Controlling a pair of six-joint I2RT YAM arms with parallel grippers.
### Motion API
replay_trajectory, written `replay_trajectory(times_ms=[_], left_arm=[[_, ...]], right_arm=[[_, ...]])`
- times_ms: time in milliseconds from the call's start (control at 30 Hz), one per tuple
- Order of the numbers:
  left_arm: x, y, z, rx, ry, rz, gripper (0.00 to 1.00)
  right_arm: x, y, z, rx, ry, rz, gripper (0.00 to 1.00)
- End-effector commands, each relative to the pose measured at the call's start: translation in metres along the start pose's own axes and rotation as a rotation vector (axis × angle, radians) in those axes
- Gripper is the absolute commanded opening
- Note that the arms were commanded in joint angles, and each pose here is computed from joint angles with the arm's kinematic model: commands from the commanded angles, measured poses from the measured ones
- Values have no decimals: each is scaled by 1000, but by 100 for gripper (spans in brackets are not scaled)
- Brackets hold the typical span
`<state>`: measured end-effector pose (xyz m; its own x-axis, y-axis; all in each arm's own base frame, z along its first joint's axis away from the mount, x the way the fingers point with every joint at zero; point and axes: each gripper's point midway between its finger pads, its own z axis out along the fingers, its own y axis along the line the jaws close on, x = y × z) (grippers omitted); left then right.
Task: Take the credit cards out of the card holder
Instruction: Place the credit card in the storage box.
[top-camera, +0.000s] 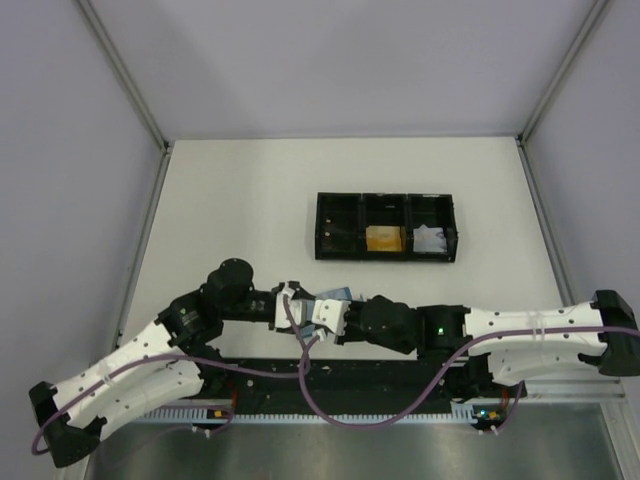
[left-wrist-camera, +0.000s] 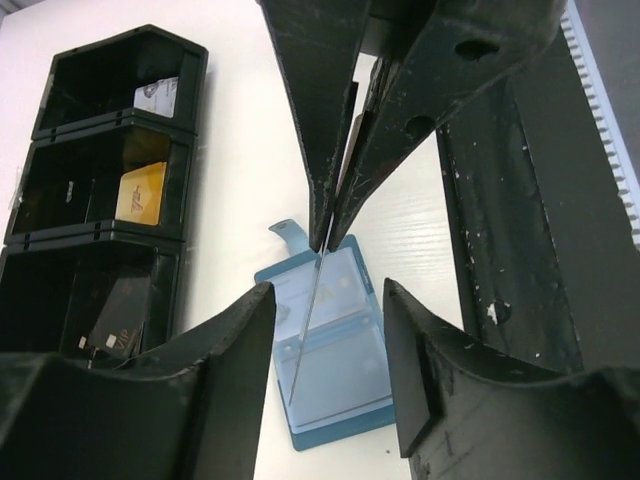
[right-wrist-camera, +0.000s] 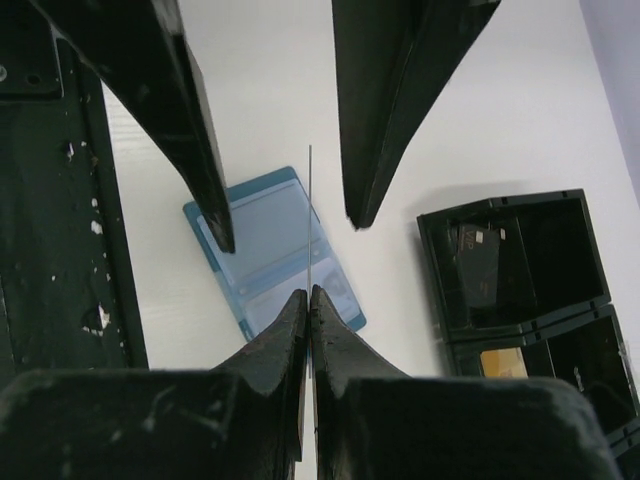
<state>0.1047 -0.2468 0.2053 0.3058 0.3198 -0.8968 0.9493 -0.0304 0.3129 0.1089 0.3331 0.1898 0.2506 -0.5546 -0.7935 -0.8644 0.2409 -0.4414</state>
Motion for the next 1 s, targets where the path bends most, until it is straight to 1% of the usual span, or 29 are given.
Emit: replay_trajectory(times_ms=[0, 67, 167, 200, 233, 267, 300, 367, 433, 467, 533, 600, 633, 667, 733, 800, 900, 933, 967], left_arm=[[-19, 5, 5, 44, -39, 88, 47], [-20, 6, 6, 49, -41, 94, 40], [-19, 7, 8, 54, -39, 98, 35], [-20, 7, 9, 58, -40, 97, 31], [-19, 7, 9, 62, -37, 92, 23], [-18, 8, 9, 55, -32, 89, 8], [-17, 9, 9, 44, -29, 85, 0], [-17, 13, 7, 9, -27, 69, 0], [-20, 20, 2, -57, -38, 31, 0], [-20, 22, 1, -87, -54, 13, 0], [-26, 31, -3, -169, -121, -23, 0], [-35, 39, -10, -247, -195, -64, 0], [-39, 45, -14, -293, -223, -102, 0], [-51, 54, -21, -353, -283, -108, 0], [-61, 65, -34, -450, -361, -161, 0], [-71, 69, -44, -507, -486, -232, 0], [-88, 72, -63, -561, -715, -325, 0], [-92, 70, -66, -556, -773, -344, 0], [-89, 68, -64, -543, -807, -378, 0]], right_arm=[[-37, -16, -10, 16, -100, 25, 0], [-38, -15, -9, 8, -103, 24, 0], [-42, -16, -10, 9, -115, 28, 0], [-43, -16, -10, 8, -118, 28, 0], [-44, -16, -9, 5, -120, 28, 0], [-45, -16, -10, 4, -124, 28, 0], [-47, -18, -10, 7, -130, 36, 0], [-48, -22, -10, 14, -138, 63, 0], [-52, -30, -15, 6, -174, 114, 7], [-57, -32, -17, -12, -207, 149, 12], [-66, -39, -26, -44, -291, 215, 27], [-76, -48, -36, -59, -376, 263, 37], [-78, -51, -39, -76, -410, 283, 40], [-79, -55, -43, -79, -435, 303, 42], [-83, -59, -49, -107, -491, 357, 46], [-84, -64, -54, -137, -545, 406, 48], [-87, -64, -59, -211, -614, 473, 50], [-88, -64, -60, -226, -640, 480, 52], [-90, -65, -61, -239, -664, 490, 54]])
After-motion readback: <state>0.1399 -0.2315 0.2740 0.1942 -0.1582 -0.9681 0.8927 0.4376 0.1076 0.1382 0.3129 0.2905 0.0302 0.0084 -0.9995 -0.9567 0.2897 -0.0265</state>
